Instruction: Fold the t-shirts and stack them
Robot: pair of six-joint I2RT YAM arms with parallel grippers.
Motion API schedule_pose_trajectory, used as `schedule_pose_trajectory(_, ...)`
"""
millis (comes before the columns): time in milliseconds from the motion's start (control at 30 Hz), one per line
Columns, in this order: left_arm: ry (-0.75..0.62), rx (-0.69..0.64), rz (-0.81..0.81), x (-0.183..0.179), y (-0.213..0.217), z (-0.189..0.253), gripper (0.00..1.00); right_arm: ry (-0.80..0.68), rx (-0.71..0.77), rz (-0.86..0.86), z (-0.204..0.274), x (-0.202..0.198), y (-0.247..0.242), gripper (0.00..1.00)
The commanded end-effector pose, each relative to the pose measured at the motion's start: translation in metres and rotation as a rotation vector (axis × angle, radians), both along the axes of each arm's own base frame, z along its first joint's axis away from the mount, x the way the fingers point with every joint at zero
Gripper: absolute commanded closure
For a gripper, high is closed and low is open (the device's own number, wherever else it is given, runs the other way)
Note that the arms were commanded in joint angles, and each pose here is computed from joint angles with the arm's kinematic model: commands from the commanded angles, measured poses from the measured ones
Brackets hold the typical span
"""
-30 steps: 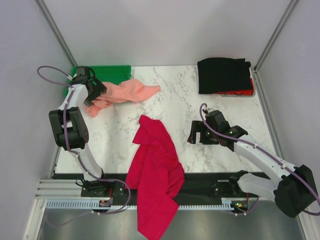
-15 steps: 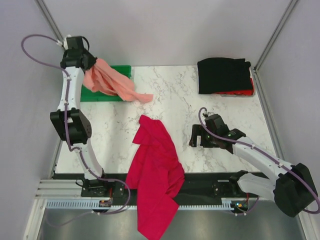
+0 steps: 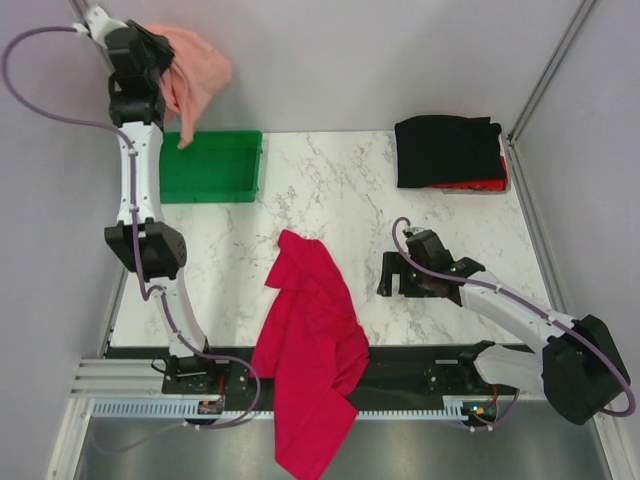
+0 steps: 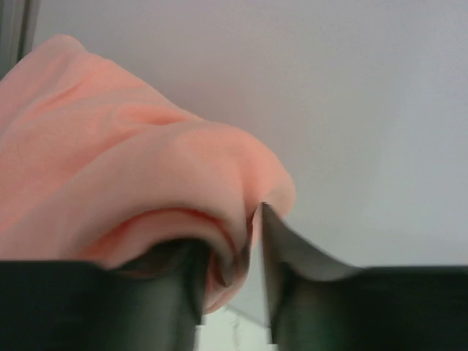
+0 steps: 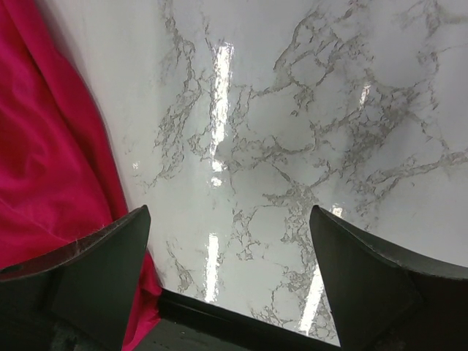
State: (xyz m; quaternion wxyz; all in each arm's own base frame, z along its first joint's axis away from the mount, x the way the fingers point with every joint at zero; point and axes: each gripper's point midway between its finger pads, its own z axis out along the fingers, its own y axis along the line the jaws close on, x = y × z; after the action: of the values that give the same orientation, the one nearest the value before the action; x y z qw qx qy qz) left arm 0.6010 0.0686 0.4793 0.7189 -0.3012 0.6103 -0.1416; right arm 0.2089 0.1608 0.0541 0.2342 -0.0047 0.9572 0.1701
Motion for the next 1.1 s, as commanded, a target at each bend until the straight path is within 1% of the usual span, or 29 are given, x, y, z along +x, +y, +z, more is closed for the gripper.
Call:
schedule_pose_trajectory(0,0.251,-0.022,-0.043,0.031,-0.009,-0.114,0.43,-0.034,0.009,0.004,0.004,0.008,0.004,0.02)
schedule_pose_trajectory(33,0.261,-0.036,-0.021,0.023,-0.005,-0.113,0.27,-0.040,0.010,0.004,0.006,0.010,0.004,0.02)
schedule_pose_trajectory(67,0.328,-0.046,0.003,0.014,-0.002,-0.132,0.01,-0.053,0.024,0.011,0.011,0.013,0.008,0.02)
schedule_pose_trajectory(133,0.340,-0.063,0.042,-0.002,0.002,-0.131,0.00,-0.068,0.052,0.038,0.019,0.016,0.015,0.02)
schedule_pose_trajectory(167,0.340,-0.064,0.039,-0.017,0.000,-0.124,0.00,-0.072,0.096,0.066,0.025,0.016,0.025,0.02)
schedule_pose_trajectory(233,0.322,-0.061,0.006,-0.034,-0.008,-0.108,0.00,-0.098,0.162,0.106,0.038,0.019,0.043,0.02)
schedule_pose_trajectory(267,0.306,-0.064,-0.008,-0.054,-0.012,-0.095,0.00,-0.110,0.181,0.127,0.045,0.021,0.054,0.02)
schedule_pose_trajectory(300,0.297,-0.081,-0.023,-0.064,-0.017,-0.090,0.00,-0.121,0.189,0.180,0.051,0.015,0.072,0.02)
schedule_pose_trajectory(333,0.292,-0.092,-0.044,-0.074,-0.022,-0.086,0.00,-0.132,0.187,0.209,0.057,0.014,0.084,0.02)
schedule_pose_trajectory(367,0.277,-0.093,-0.060,-0.101,-0.027,-0.076,0.00,-0.159,0.171,0.268,0.068,0.014,0.111,0.02)
schedule_pose_trajectory(433,0.269,-0.105,-0.091,-0.130,-0.037,-0.072,0.00,-0.163,0.131,0.335,0.073,0.012,0.136,0.02)
schedule_pose_trajectory(467,0.314,-0.106,-0.100,-0.143,-0.039,-0.094,0.00,-0.131,0.063,0.374,0.054,0.013,0.147,0.02)
schedule_pose_trajectory(500,0.257,-0.084,-0.110,-0.174,-0.044,-0.070,0.00,-0.189,0.062,0.420,0.078,0.016,0.176,0.03)
schedule_pose_trajectory(533,0.257,-0.074,-0.122,-0.188,-0.046,-0.073,0.00,-0.197,0.021,0.448,0.077,0.017,0.187,0.04)
schedule_pose_trajectory(567,0.303,-0.065,-0.130,-0.201,-0.048,-0.095,0.00,-0.204,-0.036,0.504,0.078,0.023,0.207,0.05)
schedule_pose_trajectory(600,0.303,-0.048,-0.134,-0.218,-0.050,-0.096,0.00,-0.215,-0.068,0.557,0.078,0.012,0.225,0.05)
schedule_pose_trajectory(633,0.285,-0.008,-0.141,-0.246,-0.052,-0.088,0.00,-0.222,-0.144,0.566,0.073,0.015,0.227,0.05)
schedule_pose_trajectory(667,0.324,0.009,-0.133,-0.261,-0.051,-0.103,0.00,-0.242,-0.161,0.588,0.072,0.022,0.251,0.05)
schedule_pose_trajectory(700,0.337,0.027,-0.124,-0.275,-0.050,-0.107,0.00,-0.256,-0.191,0.612,0.069,0.021,0.261,0.05)
schedule_pose_trajectory(733,0.313,0.072,-0.114,-0.297,-0.049,-0.098,0.00,-0.251,-0.233,0.613,0.063,0.023,0.263,0.07)
schedule_pose_trajectory(767,0.374,0.075,-0.113,-0.311,-0.049,-0.117,0.00,-0.251,-0.244,0.623,0.053,0.028,0.279,0.08)
schedule_pose_trajectory(833,0.378,0.107,-0.144,-0.331,-0.054,-0.124,0.00,-0.248,-0.263,0.634,0.042,0.028,0.290,0.11)
schedule_pose_trajectory(867,0.384,0.117,-0.153,-0.345,-0.057,-0.133,0.00,-0.242,-0.289,0.628,0.028,0.031,0.296,0.12)
schedule_pose_trajectory(933,0.397,0.125,-0.159,-0.360,-0.059,-0.144,0.00,-0.228,-0.301,0.625,0.017,0.031,0.300,0.14)
schedule_pose_trajectory(967,0.426,0.122,-0.167,-0.371,-0.061,-0.159,0.00,-0.226,-0.319,0.629,0.006,0.032,0.304,0.15)
schedule_pose_trajectory(1033,0.470,0.126,-0.176,-0.376,-0.062,-0.180,0.00,-0.233,-0.347,0.633,-0.001,0.034,0.306,0.16)
schedule_pose_trajectory(1067,0.456,0.130,-0.165,-0.382,-0.061,-0.182,0.00,-0.248,-0.370,0.625,-0.007,0.038,0.308,0.16)
